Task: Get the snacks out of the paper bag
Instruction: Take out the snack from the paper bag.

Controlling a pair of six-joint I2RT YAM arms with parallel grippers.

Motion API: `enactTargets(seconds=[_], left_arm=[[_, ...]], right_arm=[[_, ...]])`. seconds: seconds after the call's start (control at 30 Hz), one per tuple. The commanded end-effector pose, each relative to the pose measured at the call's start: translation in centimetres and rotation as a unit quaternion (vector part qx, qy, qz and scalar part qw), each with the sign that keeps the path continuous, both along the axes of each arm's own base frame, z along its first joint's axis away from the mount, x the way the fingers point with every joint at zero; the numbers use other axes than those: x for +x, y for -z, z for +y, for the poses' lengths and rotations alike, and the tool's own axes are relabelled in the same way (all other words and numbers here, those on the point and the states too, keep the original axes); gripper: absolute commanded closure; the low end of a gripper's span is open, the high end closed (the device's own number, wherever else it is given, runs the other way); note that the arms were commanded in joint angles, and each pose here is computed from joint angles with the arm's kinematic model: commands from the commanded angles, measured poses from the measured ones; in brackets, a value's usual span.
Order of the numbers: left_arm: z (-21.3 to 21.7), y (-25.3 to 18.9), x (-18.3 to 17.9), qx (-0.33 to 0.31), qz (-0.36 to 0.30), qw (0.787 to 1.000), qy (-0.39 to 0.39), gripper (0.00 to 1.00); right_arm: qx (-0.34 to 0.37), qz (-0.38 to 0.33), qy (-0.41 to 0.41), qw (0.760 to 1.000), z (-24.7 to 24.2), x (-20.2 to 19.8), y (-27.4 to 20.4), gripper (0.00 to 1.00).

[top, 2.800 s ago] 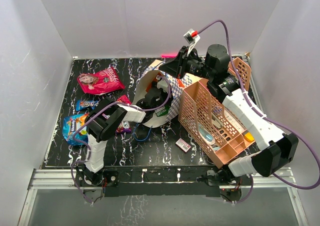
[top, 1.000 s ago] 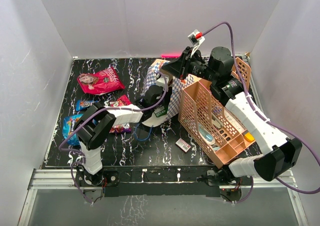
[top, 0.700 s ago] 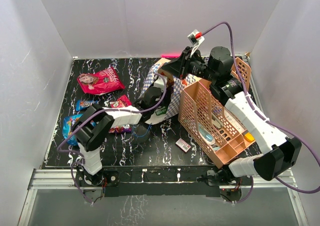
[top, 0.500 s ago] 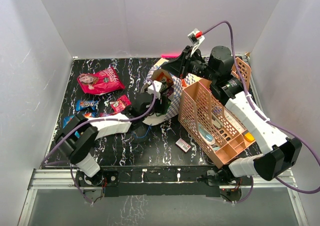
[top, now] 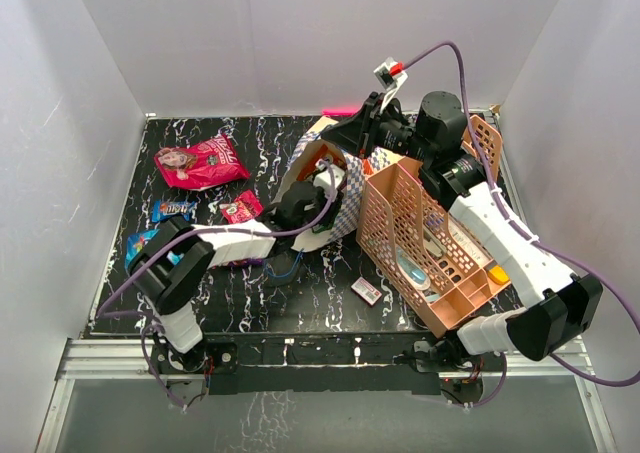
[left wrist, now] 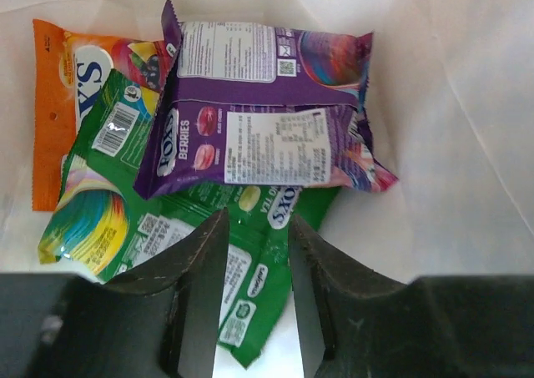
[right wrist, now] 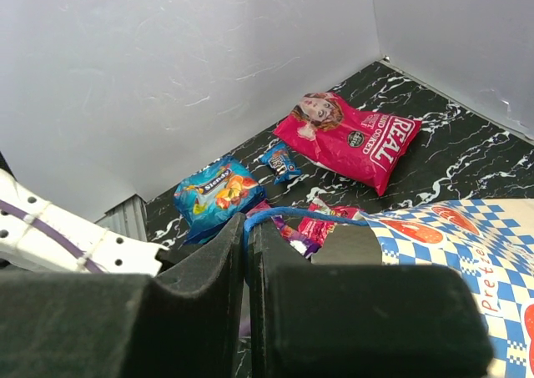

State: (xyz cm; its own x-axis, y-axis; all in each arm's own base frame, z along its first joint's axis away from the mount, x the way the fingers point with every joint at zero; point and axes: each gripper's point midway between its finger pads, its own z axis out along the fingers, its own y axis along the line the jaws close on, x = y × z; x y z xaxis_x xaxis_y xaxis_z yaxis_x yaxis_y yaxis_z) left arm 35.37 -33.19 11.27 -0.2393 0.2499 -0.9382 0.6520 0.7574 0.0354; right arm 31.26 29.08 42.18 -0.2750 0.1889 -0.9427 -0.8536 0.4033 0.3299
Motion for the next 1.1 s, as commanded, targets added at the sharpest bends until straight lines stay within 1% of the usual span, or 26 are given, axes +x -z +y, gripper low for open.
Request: enactTargets(seconds=[0.0,0.13,0.23,0.4,0.57,0.6,0.67,0.77,0.87,0.97,1.07], left_arm=[[-0.3,-0.9,2.4,0.033,-0.029,0.999,-0.022,0.66],[-0.7,-1.0,3.9,0.054,-0.049,0.997,-0.031,0.52],[-1.4,-1.4,5.0,0.064,-0.056,0.996,-0.03,0.45],[-1.6,-0.6,6.9,0.077,-0.027,0.994,-0.069,0.3],[-1.4,0.6,7.4,0.078,-0.011,0.993,-0.088,0.15],[-1.2,0.9,7.5,0.081,-0.007,0.992,-0.095,0.1],[-0.9,1.3,7.7,0.086,-0.002,0.991,-0.106,0.06],[-0.1,2.4,7.9,0.103,0.004,0.987,-0.124,0.03],[0.2,4.0,7.8,0.113,0.027,0.986,-0.123,0.03],[-0.9,4.8,6.8,0.085,0.053,0.991,-0.089,0.06],[-2.4,5.2,5.6,0.047,0.094,0.992,-0.066,0.09]], right_arm=[[0.04,-0.067,-0.013,0.997,-0.1,-1.2,-5.3,0.92],[0.041,-0.066,-0.013,0.997,0.0,-1.2,-5.4,0.92],[0.041,-0.06,-0.018,0.997,0.2,-1.1,-5.2,0.92],[0.041,-0.059,-0.018,0.997,0.3,-1.0,-5.3,0.92],[0.039,-0.056,-0.017,0.998,0.2,-0.9,-5.1,0.92],[0.038,-0.056,-0.017,0.998,0.2,-1.0,-5.0,0.92],[0.038,-0.054,-0.016,0.998,0.2,-1.0,-4.9,0.92],[0.038,-0.055,-0.016,0.998,0.2,-1.0,-5.0,0.92],[0.038,-0.055,-0.017,0.998,0.2,-1.1,-5.0,0.92],[0.038,-0.053,-0.015,0.998,0.1,-1.1,-4.9,0.92],[0.038,-0.051,-0.015,0.998,0.2,-1.1,-4.8,0.92]])
